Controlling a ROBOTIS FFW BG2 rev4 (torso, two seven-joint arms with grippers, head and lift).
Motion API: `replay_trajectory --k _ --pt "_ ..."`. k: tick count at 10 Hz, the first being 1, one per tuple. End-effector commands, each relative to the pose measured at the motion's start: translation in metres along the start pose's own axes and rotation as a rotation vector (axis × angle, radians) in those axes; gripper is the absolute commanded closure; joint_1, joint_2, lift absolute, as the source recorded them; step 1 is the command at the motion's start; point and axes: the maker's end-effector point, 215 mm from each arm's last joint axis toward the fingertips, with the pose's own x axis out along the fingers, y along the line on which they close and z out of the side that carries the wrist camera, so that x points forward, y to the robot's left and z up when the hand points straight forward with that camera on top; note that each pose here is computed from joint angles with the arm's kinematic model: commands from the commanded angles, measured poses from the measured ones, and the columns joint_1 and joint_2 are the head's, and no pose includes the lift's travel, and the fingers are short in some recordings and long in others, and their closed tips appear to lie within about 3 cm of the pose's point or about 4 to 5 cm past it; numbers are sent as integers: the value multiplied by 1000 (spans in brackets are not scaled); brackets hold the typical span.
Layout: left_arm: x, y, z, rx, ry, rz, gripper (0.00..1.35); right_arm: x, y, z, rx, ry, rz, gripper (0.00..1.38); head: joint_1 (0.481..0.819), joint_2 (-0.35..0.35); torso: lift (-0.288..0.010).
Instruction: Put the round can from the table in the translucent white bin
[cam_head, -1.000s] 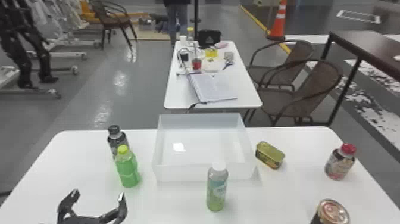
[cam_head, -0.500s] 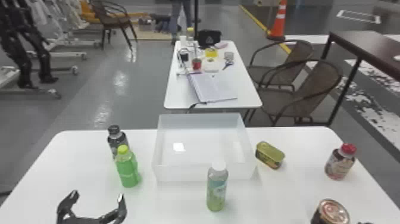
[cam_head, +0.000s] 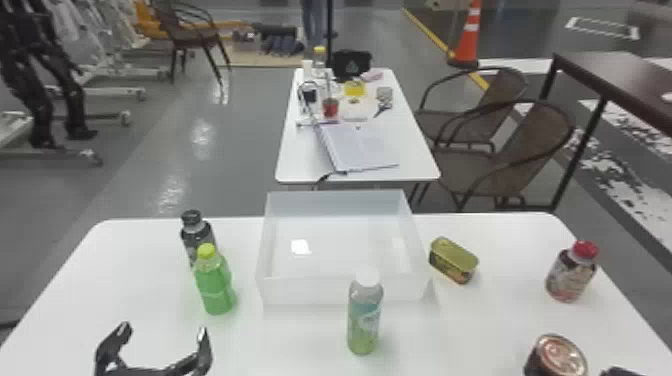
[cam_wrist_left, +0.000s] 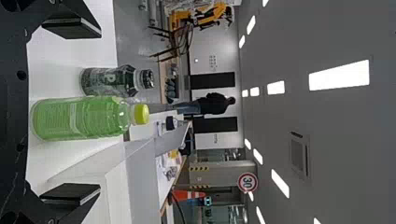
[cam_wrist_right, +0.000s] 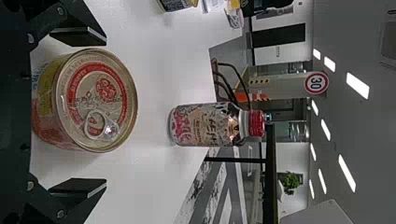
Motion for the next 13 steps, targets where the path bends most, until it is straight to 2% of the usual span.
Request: replay_trajectory --k 1,3,5,7,8,9,11,13 --pt "-1 0 -1 -8 1 3 136 6 -1 2 -4 -2 0 216 549 0 -100" --pt "-3 2 -4 -22 8 8 136 14 6 3 -9 -3 30 214 549 0 -100" --pt "-4 3 -5 -28 9 10 136 18 5 4 1 -40 43 229 549 0 -100" --pt "-4 3 -5 -33 8 12 136 11 5 -1 14 -39 28 545 549 0 -100" --pt "-3 2 -4 -34 7 11 136 9 7 -3 50 -38 22 639 549 0 -100" --pt "-3 1 -5 -35 7 9 136 6 8 4 55 -52 27 690 549 0 -100" --pt "1 -1 -3 -36 2 4 136 -1 17 38 97 -102 51 690 549 0 -100" --pt "2 -2 -4 -39 5 3 136 -5 50 95 95 -125 161 690 549 0 -100"
